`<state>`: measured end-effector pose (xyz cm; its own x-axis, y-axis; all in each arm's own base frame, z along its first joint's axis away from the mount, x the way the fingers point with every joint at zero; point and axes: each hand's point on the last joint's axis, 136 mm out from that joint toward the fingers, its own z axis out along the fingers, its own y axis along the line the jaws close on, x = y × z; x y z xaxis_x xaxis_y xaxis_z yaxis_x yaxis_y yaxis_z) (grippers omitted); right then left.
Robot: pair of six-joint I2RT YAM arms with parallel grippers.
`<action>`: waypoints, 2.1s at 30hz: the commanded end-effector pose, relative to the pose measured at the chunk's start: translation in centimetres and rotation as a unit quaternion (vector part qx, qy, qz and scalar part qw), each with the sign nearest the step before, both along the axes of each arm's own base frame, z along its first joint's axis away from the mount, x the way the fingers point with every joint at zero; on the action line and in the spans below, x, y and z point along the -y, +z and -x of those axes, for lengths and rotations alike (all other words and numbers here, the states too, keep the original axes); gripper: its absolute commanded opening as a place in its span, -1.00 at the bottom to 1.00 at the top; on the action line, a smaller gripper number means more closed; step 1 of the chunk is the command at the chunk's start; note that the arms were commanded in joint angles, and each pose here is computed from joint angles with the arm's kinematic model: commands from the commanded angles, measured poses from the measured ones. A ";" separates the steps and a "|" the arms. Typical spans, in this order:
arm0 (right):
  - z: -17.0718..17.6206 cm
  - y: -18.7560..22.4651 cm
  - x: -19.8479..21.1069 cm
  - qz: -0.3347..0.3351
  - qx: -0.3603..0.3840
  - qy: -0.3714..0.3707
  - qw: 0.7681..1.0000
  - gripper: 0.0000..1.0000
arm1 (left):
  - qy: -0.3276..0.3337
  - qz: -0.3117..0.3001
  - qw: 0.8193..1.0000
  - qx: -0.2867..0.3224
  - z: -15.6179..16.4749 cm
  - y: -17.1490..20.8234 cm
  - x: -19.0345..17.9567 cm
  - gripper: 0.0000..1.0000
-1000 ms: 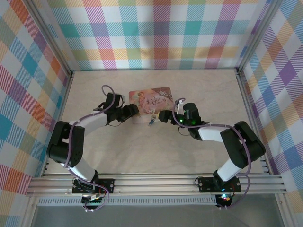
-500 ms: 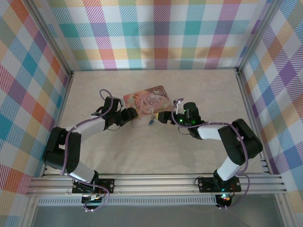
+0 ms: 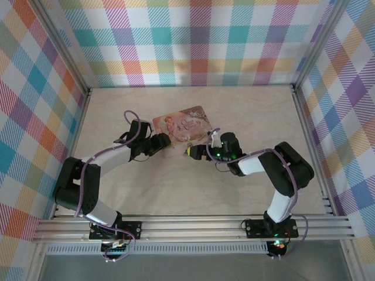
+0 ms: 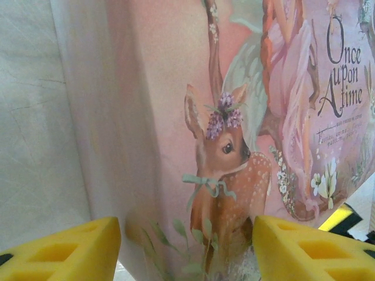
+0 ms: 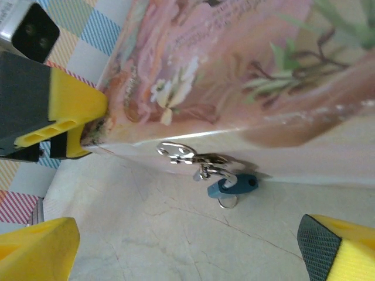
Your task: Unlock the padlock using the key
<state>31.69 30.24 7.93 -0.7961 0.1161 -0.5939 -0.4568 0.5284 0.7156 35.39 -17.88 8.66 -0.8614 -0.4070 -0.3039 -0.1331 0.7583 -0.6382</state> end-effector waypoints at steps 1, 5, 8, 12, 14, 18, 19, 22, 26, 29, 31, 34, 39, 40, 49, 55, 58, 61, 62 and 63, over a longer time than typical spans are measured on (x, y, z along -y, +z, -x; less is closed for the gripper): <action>-0.4 1.7 -1.5 -0.028 0.022 0.019 0.999 0.89 | -0.001 -0.021 0.999 -0.033 1.3 -1.3 -0.2 0.21; -0.3 1.1 -2.0 -0.028 0.015 0.021 0.999 0.89 | -0.001 -0.021 0.999 -0.033 1.2 -1.3 -0.2 0.21; -0.3 0.7 -2.3 -0.032 0.012 0.022 0.999 0.86 | -0.001 -0.020 0.999 -0.036 1.3 -1.4 -0.1 0.21; -0.5 0.6 -2.7 -0.038 0.017 0.025 0.999 0.79 | 0.000 -0.020 0.999 -0.038 1.3 -1.5 -0.1 0.21; -0.6 0.8 -2.8 -0.045 0.028 0.024 0.998 0.76 | -0.001 -0.020 0.999 -0.037 1.2 -1.5 0.0 0.21; -0.9 0.8 -2.8 -0.059 0.042 0.019 0.997 0.72 | -0.001 -0.020 0.999 -0.038 1.2 -1.5 0.0 0.21; -0.9 0.6 -2.8 -0.060 0.042 0.018 0.997 0.72 | -0.001 -0.020 0.999 -0.039 1.2 -1.5 0.0 0.21; -1.1 0.3 -3.0 -0.061 0.042 0.019 0.997 0.68 | -0.001 -0.020 0.999 -0.038 1.2 -1.4 0.0 0.21; -1.3 0.2 -3.2 -0.060 0.042 0.020 0.997 0.63 | -0.001 -0.021 0.999 -0.038 1.3 -1.3 0.0 0.21; -1.3 0.3 -3.3 -0.064 0.045 0.023 0.997 0.57 | -0.001 -0.021 0.999 -0.039 1.3 -1.3 0.0 0.21; -1.3 0.4 -3.3 -0.068 0.049 0.024 0.996 0.54 | -0.001 -0.021 0.999 -0.038 1.2 -1.3 0.0 0.21; -1.5 0.5 -3.5 -0.070 0.054 0.025 0.996 0.51 | -0.002 -0.023 0.999 -0.037 1.2 -1.2 0.0 0.21; -1.6 0.5 -3.8 -0.072 0.056 0.032 0.995 0.47 | -0.001 -0.025 0.999 -0.036 1.3 -1.0 -0.2 0.21; -1.6 0.6 -3.8 -0.073 0.058 0.033 0.995 0.46 | -0.001 -0.025 0.999 -0.036 1.4 -1.0 -0.2 0.21; -1.3 1.1 -4.1 -0.085 0.067 0.046 0.993 0.25 | 0.001 -0.026 0.999 -0.036 1.4 -1.0 -0.2 0.21; -1.1 1.0 -4.0 -0.087 0.068 0.048 0.993 0.13 | 0.002 -0.027 0.999 -0.036 1.4 -1.1 -0.3 0.21; -1.0 0.9 -4.0 -0.085 0.067 0.049 0.993 0.05 | 0.002 -0.027 0.999 -0.036 1.5 -1.2 -0.3 0.21; -0.9 0.6 -3.9 -0.081 0.065 0.048 0.993 -0.02 | 0.003 -0.027 0.999 -0.036 1.5 -1.1 -0.3 0.21; -0.9 0.5 -3.8 -0.079 0.064 0.048 0.994 -0.04 | 0.003 -0.027 0.999 -0.036 1.5 -1.1 -0.3 0.21; -0.8 0.4 -3.8 -0.079 0.063 0.048 0.994 -0.07 | 0.003 -0.027 0.999 -0.036 1.5 -1.2 -0.4 0.21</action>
